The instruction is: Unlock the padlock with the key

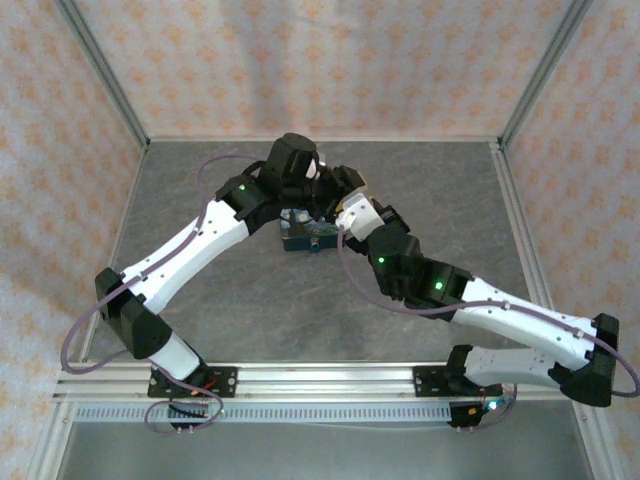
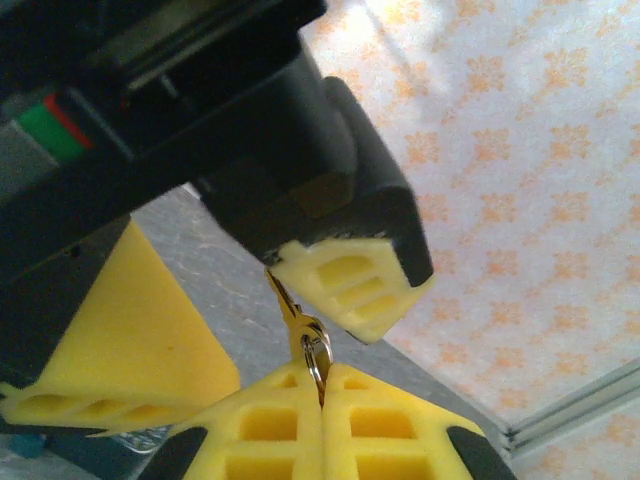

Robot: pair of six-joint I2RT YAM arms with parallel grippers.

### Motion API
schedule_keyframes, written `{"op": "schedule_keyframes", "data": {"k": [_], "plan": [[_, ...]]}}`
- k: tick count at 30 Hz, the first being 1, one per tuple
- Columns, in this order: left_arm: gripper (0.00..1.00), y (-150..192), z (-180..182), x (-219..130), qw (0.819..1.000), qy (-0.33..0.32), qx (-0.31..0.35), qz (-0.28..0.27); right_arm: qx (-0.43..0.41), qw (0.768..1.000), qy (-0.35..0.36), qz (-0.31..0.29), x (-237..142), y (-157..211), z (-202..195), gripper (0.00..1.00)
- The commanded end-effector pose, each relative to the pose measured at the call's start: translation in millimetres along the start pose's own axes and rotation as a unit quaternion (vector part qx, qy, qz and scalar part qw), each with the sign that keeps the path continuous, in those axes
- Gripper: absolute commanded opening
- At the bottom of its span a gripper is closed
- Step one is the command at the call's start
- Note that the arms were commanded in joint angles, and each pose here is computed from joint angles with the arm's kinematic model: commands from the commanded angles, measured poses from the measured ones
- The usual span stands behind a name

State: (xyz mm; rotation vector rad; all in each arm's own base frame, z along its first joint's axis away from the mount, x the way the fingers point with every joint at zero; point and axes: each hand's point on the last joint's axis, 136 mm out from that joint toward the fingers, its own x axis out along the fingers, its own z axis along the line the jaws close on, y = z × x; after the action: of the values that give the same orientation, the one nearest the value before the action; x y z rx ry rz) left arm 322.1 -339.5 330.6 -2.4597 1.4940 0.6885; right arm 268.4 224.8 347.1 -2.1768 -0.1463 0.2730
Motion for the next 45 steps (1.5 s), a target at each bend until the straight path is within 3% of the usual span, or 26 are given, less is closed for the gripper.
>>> {"op": "schedule_keyframes", "data": {"k": [1,7,11,18,21,24,31,34,37,40,45], "plan": [[0.55,3,-5,-2,1.000,0.002,-0.005,0.004,-0.038,0.998,0.039,0.009,1,5,-8,0.00],[0.54,0,-6,-2,1.000,0.003,-0.005,-0.001,-0.060,0.997,0.046,0.011,2,8,-8,0.00],[0.45,0,-4,0,1.000,0.000,-0.007,0.003,-0.076,0.996,0.048,0.015,4,10,-5,0.00],[0.44,-1,2,0,1.000,-0.007,-0.008,0.001,-0.111,0.992,0.055,0.023,7,18,0,0.00],[0.32,-1,2,0,1.000,-0.007,-0.008,0.002,-0.117,0.991,0.059,0.024,7,18,-1,0.00],[0.30,-1,5,1,1.000,-0.010,-0.010,0.002,-0.126,0.990,0.060,0.020,5,16,0,0.00],[0.04,-2,10,3,1.000,-0.014,-0.010,0.003,-0.136,0.989,0.060,0.011,1,12,5,0.00],[0.00,-4,11,4,1.000,-0.014,-0.009,0.002,-0.121,0.991,0.055,0.008,-1,11,3,0.00],[0.00,-6,11,3,1.000,-0.010,-0.005,-0.001,-0.085,0.995,0.041,0.007,-6,9,-1,0.13],[0.00,-12,11,0,1.000,-0.007,0.007,-0.013,-0.033,0.999,0.023,0.007,-14,8,-7,0.37],[0.00,-27,10,-11,0.999,-0.004,0.032,-0.042,0.051,0.999,-0.008,0.008,-30,11,-18,0.48]]}}
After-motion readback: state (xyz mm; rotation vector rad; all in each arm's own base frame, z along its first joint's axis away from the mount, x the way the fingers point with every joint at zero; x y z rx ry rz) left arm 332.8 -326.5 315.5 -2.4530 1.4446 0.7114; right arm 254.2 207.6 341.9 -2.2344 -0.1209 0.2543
